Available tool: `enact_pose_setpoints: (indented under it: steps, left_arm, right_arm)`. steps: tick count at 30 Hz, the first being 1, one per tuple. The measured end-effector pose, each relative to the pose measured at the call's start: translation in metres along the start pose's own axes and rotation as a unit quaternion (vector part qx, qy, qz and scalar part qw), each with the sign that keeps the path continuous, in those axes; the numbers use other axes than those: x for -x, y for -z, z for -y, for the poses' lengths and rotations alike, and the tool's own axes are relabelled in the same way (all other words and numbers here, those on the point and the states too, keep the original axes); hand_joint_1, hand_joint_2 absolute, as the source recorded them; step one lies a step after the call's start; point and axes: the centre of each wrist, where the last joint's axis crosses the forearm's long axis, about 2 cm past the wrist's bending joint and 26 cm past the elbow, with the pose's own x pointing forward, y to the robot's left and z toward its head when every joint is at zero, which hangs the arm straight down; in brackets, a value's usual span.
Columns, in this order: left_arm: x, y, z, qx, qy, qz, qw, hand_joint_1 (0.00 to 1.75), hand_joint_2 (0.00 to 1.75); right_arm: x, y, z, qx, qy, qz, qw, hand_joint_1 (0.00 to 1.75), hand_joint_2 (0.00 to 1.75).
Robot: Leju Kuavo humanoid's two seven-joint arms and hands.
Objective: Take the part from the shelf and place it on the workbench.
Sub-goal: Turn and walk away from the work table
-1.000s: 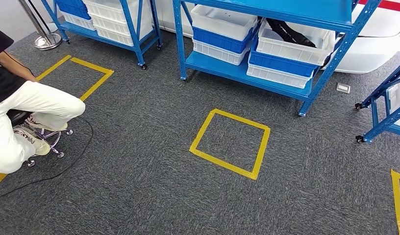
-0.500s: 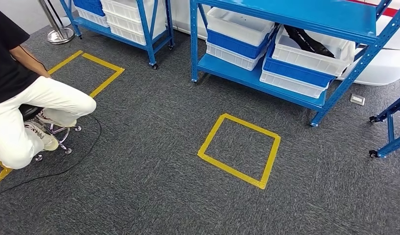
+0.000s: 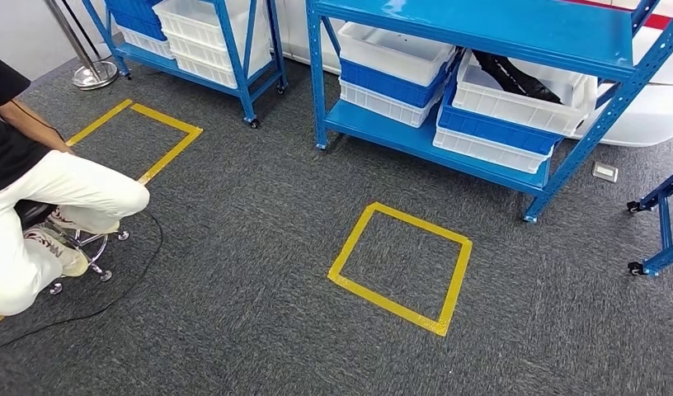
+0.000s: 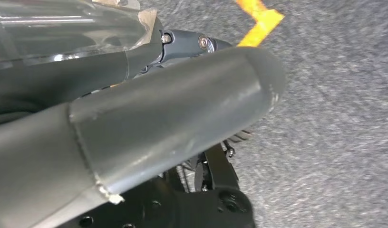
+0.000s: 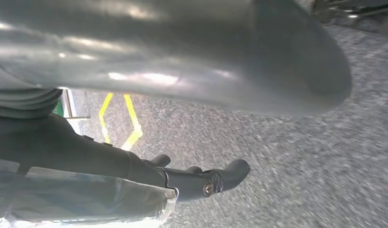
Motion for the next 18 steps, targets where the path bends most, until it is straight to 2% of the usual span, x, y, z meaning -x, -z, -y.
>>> enact_pose_setpoints:
  steps: [18]
  left_arm:
    - [0.0025,-0.0008,-0.0005,0.000,0.001,-0.002,1.000,0.00,0.00]
  right_arm:
    - [0.0022,0.0003,-0.0004,0.001,0.002,-0.002,1.000,0.00,0.00]
